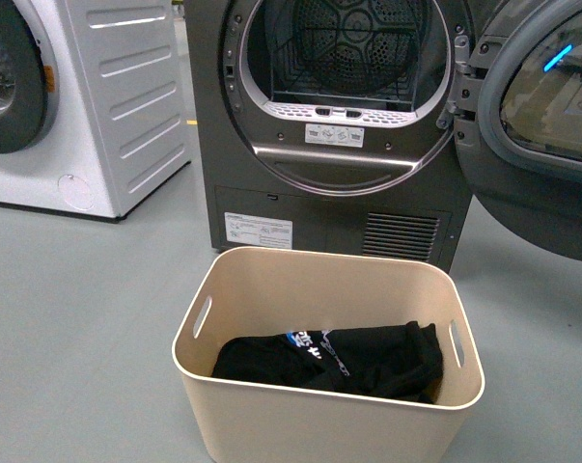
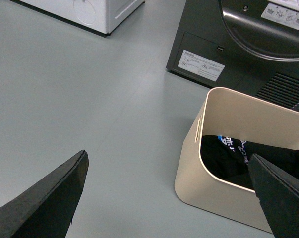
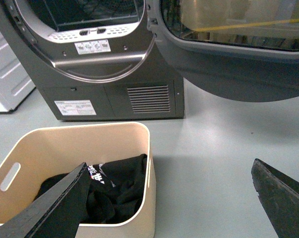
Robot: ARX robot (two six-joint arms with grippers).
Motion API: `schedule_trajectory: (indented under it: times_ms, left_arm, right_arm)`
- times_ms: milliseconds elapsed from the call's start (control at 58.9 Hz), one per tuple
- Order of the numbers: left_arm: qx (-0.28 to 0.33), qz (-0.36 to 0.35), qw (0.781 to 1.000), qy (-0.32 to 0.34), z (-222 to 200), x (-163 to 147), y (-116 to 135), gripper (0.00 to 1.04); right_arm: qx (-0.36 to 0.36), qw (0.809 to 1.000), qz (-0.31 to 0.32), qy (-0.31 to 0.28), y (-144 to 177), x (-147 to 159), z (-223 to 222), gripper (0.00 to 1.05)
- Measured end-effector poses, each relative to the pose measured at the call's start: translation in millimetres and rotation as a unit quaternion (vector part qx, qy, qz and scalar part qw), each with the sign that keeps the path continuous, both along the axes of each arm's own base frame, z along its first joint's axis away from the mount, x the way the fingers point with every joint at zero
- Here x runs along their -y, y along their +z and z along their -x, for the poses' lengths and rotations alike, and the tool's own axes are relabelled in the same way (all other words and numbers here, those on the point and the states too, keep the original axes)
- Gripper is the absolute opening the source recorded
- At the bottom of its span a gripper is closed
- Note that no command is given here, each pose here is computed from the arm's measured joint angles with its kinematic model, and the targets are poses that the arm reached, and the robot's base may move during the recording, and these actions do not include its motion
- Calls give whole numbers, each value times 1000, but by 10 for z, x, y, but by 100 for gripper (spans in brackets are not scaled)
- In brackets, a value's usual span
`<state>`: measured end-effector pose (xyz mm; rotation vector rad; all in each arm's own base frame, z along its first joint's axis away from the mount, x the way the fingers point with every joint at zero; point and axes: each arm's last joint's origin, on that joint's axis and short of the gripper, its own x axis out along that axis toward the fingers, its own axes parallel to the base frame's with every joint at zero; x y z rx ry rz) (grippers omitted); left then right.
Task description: Move hamper under clothes hanger
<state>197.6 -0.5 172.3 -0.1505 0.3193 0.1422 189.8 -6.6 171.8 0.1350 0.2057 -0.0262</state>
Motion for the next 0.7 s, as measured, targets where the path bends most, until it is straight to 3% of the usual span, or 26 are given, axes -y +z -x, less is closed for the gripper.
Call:
schedule_trajectory:
  times_ms: [136, 424, 526, 696]
  left_arm:
    - [-37, -4, 999, -8, -415, 21, -114, 98]
    - [-130, -22, 991, -35, -1044, 78, -608, 98]
    - [-180, -22, 982, -56, -1233, 99, -853, 98]
    - [-213, -13, 974, -79, -1482, 131, -954, 98]
  right_arm:
    - [-30, 999, 11, 11, -186, 16, -361, 97]
    - [-137, 990, 15, 18, -624, 96, -1078, 97]
    - [-174, 984, 20, 33, -767, 38, -1380, 97]
    - [-225, 972, 36, 64, -1022, -134, -1676, 97]
